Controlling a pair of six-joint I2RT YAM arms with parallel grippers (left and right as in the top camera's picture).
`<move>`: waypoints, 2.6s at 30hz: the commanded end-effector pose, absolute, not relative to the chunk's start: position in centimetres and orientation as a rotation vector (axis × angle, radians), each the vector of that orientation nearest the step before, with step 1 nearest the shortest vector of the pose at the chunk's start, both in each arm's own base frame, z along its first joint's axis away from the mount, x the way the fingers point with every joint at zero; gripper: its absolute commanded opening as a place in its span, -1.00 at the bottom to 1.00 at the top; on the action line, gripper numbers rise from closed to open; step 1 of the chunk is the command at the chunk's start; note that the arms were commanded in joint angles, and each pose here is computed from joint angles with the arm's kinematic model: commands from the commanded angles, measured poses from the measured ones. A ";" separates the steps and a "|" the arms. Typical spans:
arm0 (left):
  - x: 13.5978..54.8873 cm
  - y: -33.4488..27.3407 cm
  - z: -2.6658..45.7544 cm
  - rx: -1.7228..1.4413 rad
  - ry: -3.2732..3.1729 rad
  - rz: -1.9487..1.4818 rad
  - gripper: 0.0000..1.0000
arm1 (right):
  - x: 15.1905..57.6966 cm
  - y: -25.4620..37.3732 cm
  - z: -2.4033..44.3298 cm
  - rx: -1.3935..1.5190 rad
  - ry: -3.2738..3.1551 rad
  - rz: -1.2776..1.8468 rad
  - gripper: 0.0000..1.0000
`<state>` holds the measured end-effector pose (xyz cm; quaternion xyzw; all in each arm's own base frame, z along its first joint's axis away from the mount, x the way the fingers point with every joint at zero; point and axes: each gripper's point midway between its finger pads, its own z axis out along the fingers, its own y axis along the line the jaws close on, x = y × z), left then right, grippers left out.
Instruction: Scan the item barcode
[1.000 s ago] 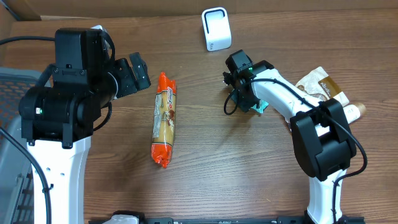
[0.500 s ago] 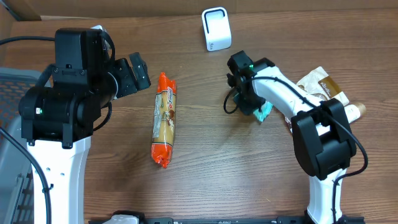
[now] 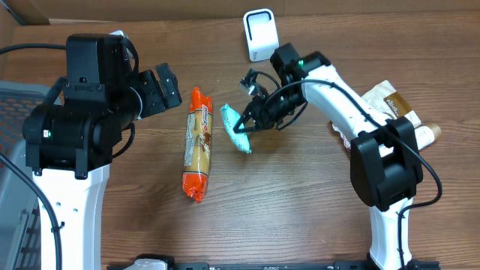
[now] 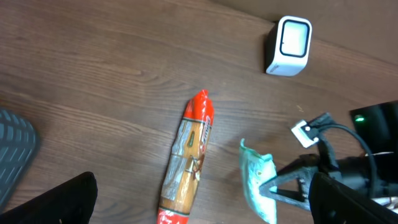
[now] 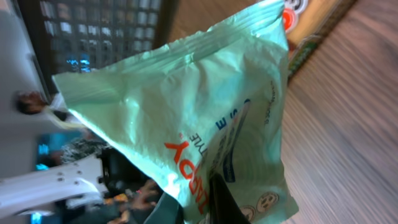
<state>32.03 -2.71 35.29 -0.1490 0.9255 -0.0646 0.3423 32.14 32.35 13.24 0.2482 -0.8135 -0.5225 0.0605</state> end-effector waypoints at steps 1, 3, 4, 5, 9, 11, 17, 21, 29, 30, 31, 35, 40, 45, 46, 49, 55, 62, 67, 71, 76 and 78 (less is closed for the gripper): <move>32.1 -2.5 35.8 -0.399 2.388 -0.168 0.99 | 30.3 32.7 11.9 0.549 -2.324 -1.664 -0.93; 32.1 -2.5 35.8 -0.399 2.388 -0.168 0.99 | 30.3 32.1 9.0 0.477 -2.399 -1.560 -0.93; 32.1 -2.5 35.8 -0.399 2.388 -0.168 0.99 | 30.4 31.6 7.5 0.445 -2.455 -1.484 -0.93; 32.1 -2.5 35.8 -0.399 2.388 -0.168 0.99 | 30.5 31.2 6.2 0.421 -2.508 -1.412 -0.93; 32.1 -2.5 35.8 -0.399 2.388 -0.168 0.99 | 31.6 28.8 2.9 0.385 -2.707 -1.121 -0.93; 32.1 -2.5 35.8 -0.399 2.388 -0.168 0.99 | 32.1 27.8 1.8 0.356 -2.773 -1.007 -0.92; 32.1 -2.5 35.8 -0.399 2.388 -0.168 0.99 | 32.8 24.8 -0.3 0.330 -2.897 -0.712 -0.76; 32.1 -2.5 35.8 -0.399 2.388 -0.168 0.99 | 32.9 23.6 -0.8 0.326 -2.930 -0.600 -0.63; 32.1 -2.5 35.8 -0.399 2.388 -0.168 0.99 | 33.3 23.1 0.9 0.382 -2.929 -0.528 -0.64; 32.1 -2.5 35.8 -0.399 2.388 -0.168 0.99 | 33.4 23.1 1.5 0.398 -2.924 -0.526 -0.71; 32.1 -2.5 35.8 -0.399 2.388 -0.168 0.99 | 33.4 23.1 1.9 0.405 -2.922 -0.526 -0.77; 32.1 -2.5 35.8 -0.399 2.388 -0.168 0.99 | 32.6 25.2 4.7 0.497 -2.826 -0.715 -0.93; 32.1 -2.5 35.8 -0.399 2.388 -0.168 0.99 | 29.9 29.9 9.5 0.601 -2.541 -1.234 -0.93; 32.1 -2.5 35.8 -0.399 2.388 -0.168 0.99 | 27.7 33.2 10.2 0.696 -2.393 -1.449 -0.93; 32.1 -2.5 35.8 -0.399 2.388 -0.168 0.99 | 27.2 33.9 9.0 0.680 -2.393 -1.439 -0.93; 32.1 -2.5 35.8 -0.399 2.388 -0.168 0.99 | 26.9 34.2 6.5 0.646 -2.473 -1.320 -0.92; 32.1 -2.5 35.8 -0.399 2.388 -0.168 0.99 | 28.5 31.7 2.6 0.574 -2.720 -0.933 -0.52; 32.1 -2.5 35.8 -0.399 2.388 -0.168 0.99 | 29.8 28.1 0.6 0.531 -2.851 -0.623 -0.32; 32.1 -2.5 35.8 -0.399 2.388 -0.168 0.99 | 31.5 24.3 -0.4 0.505 -2.947 -0.343 -0.31; 32.1 -2.5 35.8 -0.399 2.388 -0.168 0.99 | 33.3 22.8 0.8 0.464 -2.985 -0.303 -0.28; 32.1 -2.5 35.8 -0.399 2.388 -0.168 0.99 | 34.2 24.3 5.6 0.528 -2.926 -0.519 -0.59; 32.1 -2.5 35.8 -0.399 2.388 -0.168 0.99 | 33.1 25.9 7.2 0.538 -2.865 -0.629 -0.81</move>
